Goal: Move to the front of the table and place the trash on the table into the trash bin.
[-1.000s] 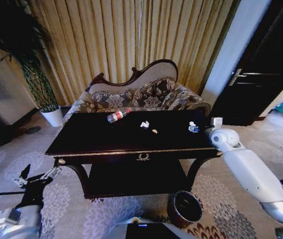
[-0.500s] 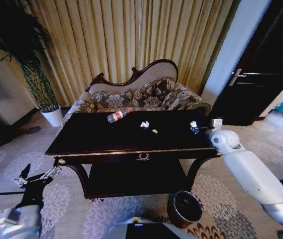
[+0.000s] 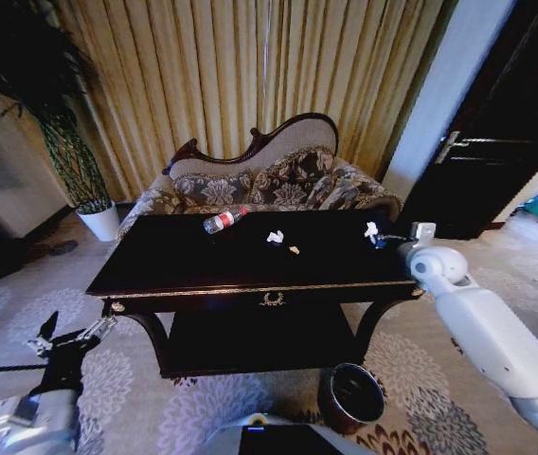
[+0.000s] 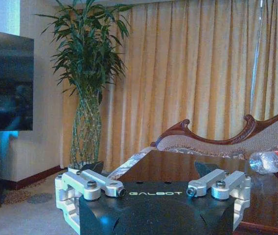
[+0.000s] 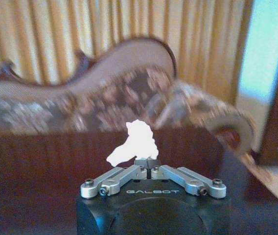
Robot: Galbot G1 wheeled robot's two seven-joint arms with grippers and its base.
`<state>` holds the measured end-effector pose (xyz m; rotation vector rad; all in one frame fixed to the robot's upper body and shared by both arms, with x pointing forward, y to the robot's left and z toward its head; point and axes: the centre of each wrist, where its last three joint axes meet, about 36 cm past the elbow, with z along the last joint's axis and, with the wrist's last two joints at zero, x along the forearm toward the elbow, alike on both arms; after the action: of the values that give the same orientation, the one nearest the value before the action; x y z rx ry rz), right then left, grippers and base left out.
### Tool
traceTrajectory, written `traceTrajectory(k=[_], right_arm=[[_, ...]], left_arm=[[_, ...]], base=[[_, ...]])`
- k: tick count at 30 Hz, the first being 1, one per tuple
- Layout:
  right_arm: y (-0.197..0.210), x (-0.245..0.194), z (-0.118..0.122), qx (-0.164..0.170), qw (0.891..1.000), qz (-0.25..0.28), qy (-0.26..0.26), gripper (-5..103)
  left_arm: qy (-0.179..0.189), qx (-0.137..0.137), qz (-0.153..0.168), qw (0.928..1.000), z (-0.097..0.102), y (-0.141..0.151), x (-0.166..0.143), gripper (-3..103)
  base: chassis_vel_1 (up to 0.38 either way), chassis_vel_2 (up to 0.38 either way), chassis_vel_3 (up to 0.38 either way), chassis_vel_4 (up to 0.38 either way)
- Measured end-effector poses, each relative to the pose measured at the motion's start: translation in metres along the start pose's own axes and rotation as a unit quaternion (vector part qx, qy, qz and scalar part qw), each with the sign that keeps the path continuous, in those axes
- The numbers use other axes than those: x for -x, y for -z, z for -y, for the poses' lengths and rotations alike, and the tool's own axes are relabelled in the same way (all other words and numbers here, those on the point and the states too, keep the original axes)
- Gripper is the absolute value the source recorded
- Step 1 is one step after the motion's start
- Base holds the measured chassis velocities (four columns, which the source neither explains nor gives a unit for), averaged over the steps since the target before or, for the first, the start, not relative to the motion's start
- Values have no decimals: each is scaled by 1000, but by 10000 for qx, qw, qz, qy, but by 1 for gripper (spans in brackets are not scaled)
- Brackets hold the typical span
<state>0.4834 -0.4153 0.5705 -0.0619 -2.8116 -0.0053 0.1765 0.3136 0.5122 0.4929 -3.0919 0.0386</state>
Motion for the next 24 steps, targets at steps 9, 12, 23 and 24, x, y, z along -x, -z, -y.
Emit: traceTrajectory(k=[9,12,23,24], right_arm=[[-21,-65,-24,25,9921,1070,651,0],[-35,-86,-38,170,9893,1187,833,0],[-85,-115,-45,-125,9905,1306,416,0],[-87,-117,-44,-180,9905,1306,384,0]], left_arm=[[-35,-56,75,9999,0,3,4,100],[-40,-66,81,9999,0,3,5,100],[-126,19,-7,9999,-6,8,9,100],[-153,53,-13,9999,-8,10,10,100]], base=[[0,0,0,0],[0,0,0,0],[0,0,0,0],[0,0,0,0]])
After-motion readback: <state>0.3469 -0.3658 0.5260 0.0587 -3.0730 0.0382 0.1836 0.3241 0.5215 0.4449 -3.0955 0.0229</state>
